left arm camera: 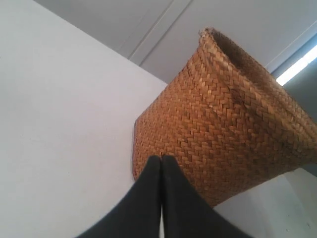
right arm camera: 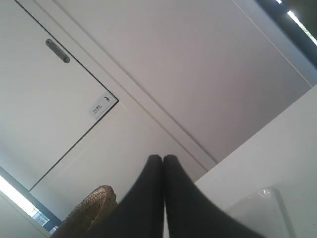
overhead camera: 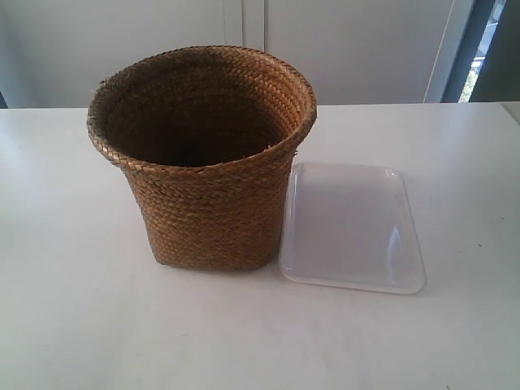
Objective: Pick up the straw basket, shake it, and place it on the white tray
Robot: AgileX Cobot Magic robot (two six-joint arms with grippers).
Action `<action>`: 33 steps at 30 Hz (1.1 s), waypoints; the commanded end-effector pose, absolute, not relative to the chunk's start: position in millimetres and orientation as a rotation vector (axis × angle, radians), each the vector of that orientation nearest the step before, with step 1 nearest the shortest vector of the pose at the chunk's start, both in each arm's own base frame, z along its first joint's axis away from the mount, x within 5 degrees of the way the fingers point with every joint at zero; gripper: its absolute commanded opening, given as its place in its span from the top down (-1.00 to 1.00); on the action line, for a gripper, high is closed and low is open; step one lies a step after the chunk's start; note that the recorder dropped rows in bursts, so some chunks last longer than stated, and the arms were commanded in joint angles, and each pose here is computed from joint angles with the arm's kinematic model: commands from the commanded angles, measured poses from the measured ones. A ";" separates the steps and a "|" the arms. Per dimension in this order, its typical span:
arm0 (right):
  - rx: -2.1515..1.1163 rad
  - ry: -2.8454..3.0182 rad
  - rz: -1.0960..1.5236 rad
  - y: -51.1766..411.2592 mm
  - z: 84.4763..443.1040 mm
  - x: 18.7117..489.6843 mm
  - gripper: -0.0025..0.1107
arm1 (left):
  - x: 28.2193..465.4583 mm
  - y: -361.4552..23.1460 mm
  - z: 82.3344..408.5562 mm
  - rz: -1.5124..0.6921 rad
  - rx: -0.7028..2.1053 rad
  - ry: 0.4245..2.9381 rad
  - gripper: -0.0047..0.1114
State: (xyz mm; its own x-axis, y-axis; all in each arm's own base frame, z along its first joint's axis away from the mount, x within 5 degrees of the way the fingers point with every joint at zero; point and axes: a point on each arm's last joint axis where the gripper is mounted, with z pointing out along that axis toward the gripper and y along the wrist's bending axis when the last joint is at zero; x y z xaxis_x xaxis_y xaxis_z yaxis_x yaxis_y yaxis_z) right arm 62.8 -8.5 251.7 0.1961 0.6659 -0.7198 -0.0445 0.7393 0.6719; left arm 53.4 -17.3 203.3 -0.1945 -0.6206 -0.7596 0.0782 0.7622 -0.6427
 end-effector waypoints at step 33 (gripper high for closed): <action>0.178 1.993 0.414 16.6 342.0 208.4 0.96 | 192.4 -26.1 363.4 -0.462 -0.036 2.046 0.92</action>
State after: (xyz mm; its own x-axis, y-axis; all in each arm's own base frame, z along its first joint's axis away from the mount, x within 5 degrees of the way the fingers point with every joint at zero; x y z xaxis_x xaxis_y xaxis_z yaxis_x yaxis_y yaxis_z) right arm 208.5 15.5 342.7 -0.4211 0.3617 -0.8318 -0.0270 0.9116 0.4101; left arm 194.2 -25.1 362.1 -0.4916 -0.2233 -0.8417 0.1527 0.9295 -0.3357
